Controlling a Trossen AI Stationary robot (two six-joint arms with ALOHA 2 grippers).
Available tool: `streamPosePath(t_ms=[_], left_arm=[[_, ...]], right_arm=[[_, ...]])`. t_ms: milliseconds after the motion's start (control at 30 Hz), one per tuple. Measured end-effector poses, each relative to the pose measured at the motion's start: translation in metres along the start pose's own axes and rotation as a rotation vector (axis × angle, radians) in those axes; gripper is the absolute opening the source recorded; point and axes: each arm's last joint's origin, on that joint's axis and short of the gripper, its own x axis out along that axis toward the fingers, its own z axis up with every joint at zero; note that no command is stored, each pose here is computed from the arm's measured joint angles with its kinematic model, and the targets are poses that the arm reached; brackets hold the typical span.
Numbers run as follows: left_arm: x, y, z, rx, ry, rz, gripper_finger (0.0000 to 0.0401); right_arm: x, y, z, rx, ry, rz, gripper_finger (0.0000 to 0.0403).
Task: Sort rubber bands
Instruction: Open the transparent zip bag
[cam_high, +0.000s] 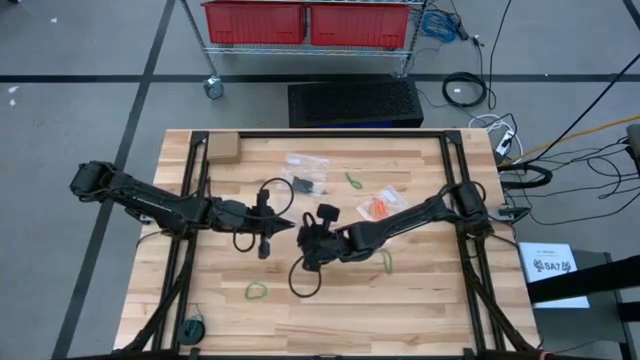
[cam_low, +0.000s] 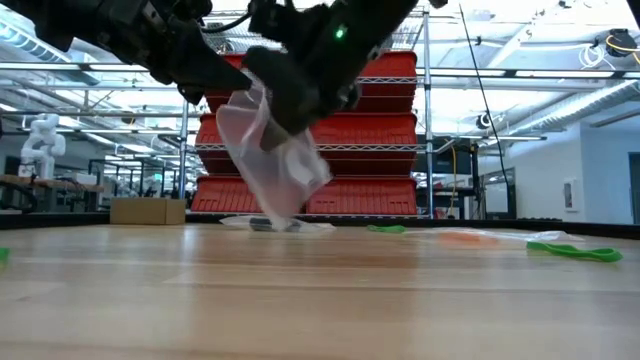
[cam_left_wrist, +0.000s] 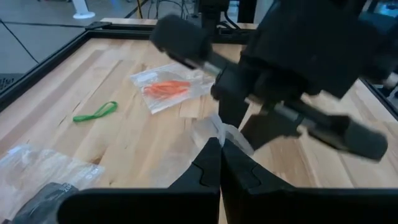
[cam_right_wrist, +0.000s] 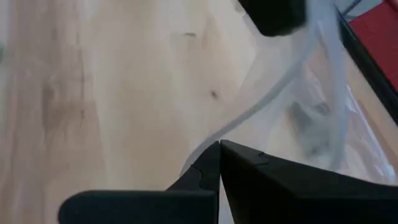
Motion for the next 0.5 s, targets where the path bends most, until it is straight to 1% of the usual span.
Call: streamPosePath(t_ms=[67,133,267,300,400,500], left_arm=[[0.0,0.0,0.0,0.0,-0.002,0.0,0.0],[0.0,0.0,0.0,0.0,-0.001,0.001,0.0],[0.0,0.0,0.0,0.001,0.005,0.001,0.0],[0.0,0.0,0.0,0.001,0.005,0.001,0.0],[0.0,0.0,-0.001,0.0,0.009,0.002,0.0],[0.0,0.0,-0.001,0.001,0.011,0.0,0.0]], right_arm=[[0.006,0.003,-0.003,0.01,-0.002,-0.022,0.0],[0.01,0.008,-0.006,0.021,-0.026,-0.076,0.0],[0.002,0.021,-0.012,0.009,-0.077,-0.209,0.0],[-0.001,0.024,-0.012,0.017,-0.089,-0.224,0.0],[-0.006,0.03,-0.013,0.047,-0.112,-0.225,0.0],[-0.006,0.031,-0.008,0.091,-0.151,-0.207,0.0]])
